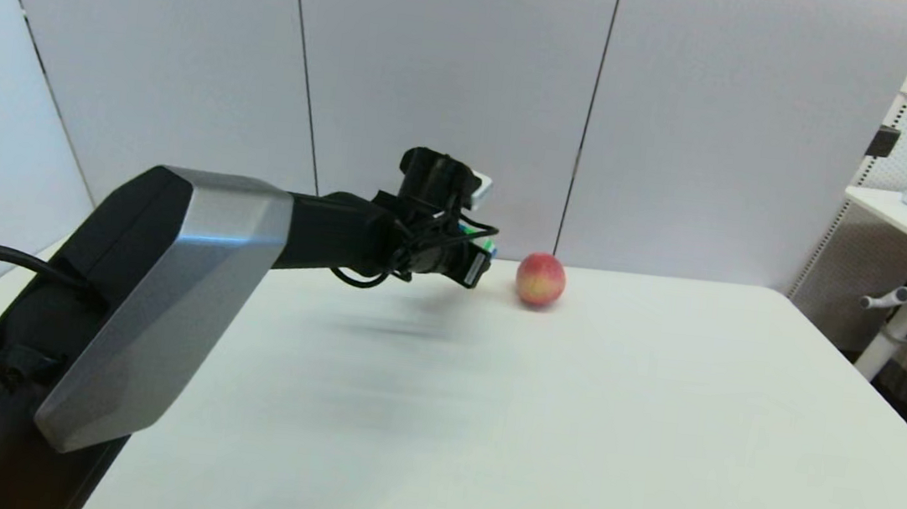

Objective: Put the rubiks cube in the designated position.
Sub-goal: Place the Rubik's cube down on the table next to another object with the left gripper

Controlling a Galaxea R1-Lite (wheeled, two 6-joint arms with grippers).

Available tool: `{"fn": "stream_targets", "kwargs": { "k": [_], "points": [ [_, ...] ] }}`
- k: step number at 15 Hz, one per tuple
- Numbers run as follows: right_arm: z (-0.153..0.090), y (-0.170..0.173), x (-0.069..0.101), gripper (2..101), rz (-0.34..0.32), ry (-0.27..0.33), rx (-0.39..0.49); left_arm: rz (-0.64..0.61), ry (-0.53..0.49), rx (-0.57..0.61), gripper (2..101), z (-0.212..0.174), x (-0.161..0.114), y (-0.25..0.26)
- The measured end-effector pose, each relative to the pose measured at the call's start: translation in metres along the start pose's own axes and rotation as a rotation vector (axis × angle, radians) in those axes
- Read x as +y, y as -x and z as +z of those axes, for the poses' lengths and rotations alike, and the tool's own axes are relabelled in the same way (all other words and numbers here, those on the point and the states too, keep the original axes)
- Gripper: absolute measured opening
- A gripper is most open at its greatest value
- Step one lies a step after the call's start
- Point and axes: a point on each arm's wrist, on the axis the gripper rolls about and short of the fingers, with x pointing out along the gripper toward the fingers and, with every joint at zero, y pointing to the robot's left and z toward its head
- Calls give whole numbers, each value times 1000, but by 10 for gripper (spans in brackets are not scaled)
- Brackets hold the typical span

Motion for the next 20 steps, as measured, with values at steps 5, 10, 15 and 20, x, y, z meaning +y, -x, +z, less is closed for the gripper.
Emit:
{"fn": "stream_targets", "kwargs": {
  "k": [5,10,15,20],
  "points": [
    [0,0,0,980,0,0,0,14,6,-101,569,-11,-2,-28],
    [0,0,0,980,0,1,0,15,17,-94,569,-19,-3,-35],
    [0,0,0,980,0,1,0,15,18,-99,569,-16,-2,-33],
    [0,0,0,980,0,0,0,18,39,-134,649,-6,0,-24]
  ]
}}
